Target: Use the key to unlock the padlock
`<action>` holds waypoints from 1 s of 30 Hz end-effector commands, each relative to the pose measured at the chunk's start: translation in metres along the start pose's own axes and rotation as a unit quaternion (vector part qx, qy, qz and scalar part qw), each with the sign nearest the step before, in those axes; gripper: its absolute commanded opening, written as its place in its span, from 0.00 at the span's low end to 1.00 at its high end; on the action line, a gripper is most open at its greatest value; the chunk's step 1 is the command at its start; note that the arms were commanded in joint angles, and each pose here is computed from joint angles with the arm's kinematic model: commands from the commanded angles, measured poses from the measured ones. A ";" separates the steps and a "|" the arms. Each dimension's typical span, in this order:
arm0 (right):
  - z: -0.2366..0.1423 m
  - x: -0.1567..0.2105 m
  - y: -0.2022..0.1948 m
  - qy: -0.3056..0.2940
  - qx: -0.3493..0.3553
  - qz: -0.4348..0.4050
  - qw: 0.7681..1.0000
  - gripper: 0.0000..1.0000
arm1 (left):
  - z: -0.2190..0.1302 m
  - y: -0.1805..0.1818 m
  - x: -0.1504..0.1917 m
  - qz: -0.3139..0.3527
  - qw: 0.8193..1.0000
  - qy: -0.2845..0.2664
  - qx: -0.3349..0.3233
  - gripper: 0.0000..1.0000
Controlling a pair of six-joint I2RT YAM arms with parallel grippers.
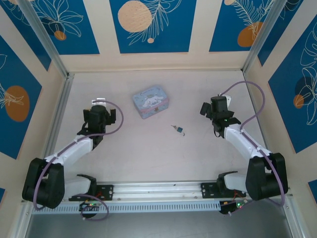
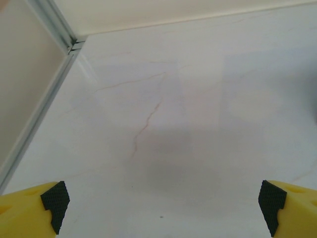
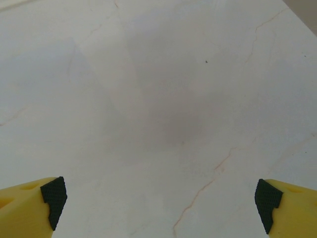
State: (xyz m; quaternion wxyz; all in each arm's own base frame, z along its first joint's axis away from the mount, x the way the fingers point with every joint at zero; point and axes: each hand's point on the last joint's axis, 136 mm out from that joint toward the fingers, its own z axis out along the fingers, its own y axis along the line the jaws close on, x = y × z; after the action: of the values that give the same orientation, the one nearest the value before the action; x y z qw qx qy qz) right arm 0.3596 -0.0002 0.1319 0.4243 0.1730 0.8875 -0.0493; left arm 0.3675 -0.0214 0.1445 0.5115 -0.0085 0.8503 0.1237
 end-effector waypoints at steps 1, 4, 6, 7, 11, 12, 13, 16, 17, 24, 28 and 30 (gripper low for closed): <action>0.013 -0.009 -0.009 -0.046 0.016 -0.017 0.999 1.00 | 0.013 0.004 -0.004 0.023 0.998 -0.048 -0.013 0.99; 0.021 -0.007 -0.010 -0.068 0.004 -0.021 0.997 0.99 | 0.021 -0.004 0.009 0.014 0.998 -0.059 0.021 0.99; 0.025 -0.007 -0.009 -0.096 -0.015 -0.026 0.995 1.00 | 0.025 -0.012 0.016 0.015 0.996 -0.062 0.056 0.99; 0.026 -0.007 -0.007 -0.118 -0.032 -0.031 0.992 1.00 | 0.025 -0.016 0.017 0.019 0.995 -0.075 0.070 0.99; 0.024 -0.005 0.002 -0.176 -0.102 -0.046 0.978 1.00 | 0.032 -0.027 0.026 0.024 0.990 -0.084 0.113 0.99; 0.025 0.000 0.006 -0.181 -0.127 -0.047 0.974 1.00 | 0.037 -0.026 0.029 0.015 0.990 -0.075 0.118 0.99; 0.030 0.007 0.010 -0.183 -0.151 -0.052 0.970 0.99 | 0.044 -0.025 0.035 0.004 0.990 -0.061 0.128 0.99; 0.043 0.010 0.025 -0.160 -0.186 -0.069 0.967 1.00 | 0.050 -0.022 0.036 -0.014 0.988 -0.054 0.144 0.99; 0.048 0.013 0.027 -0.125 -0.189 -0.074 0.971 1.00 | 0.050 -0.022 0.036 -0.014 0.988 -0.054 0.144 0.99; 0.046 0.013 0.030 -0.144 -0.186 -0.084 0.968 0.99 | 0.050 -0.022 0.037 -0.014 0.988 -0.053 0.144 0.99; 0.046 0.014 0.030 -0.140 -0.187 -0.084 0.969 0.99 | 0.051 -0.022 0.037 -0.014 0.988 -0.052 0.144 0.99; 0.047 0.013 0.030 -0.137 -0.188 -0.082 0.969 0.99 | 0.051 -0.022 0.037 -0.013 0.988 -0.051 0.144 0.99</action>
State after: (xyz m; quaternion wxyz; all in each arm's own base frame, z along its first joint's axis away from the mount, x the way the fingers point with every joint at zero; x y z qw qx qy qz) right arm 0.3883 0.0175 0.0747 0.5349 0.0257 0.8423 0.0605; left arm 0.3871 -0.0249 0.0698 0.5286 0.0621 0.8466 0.0056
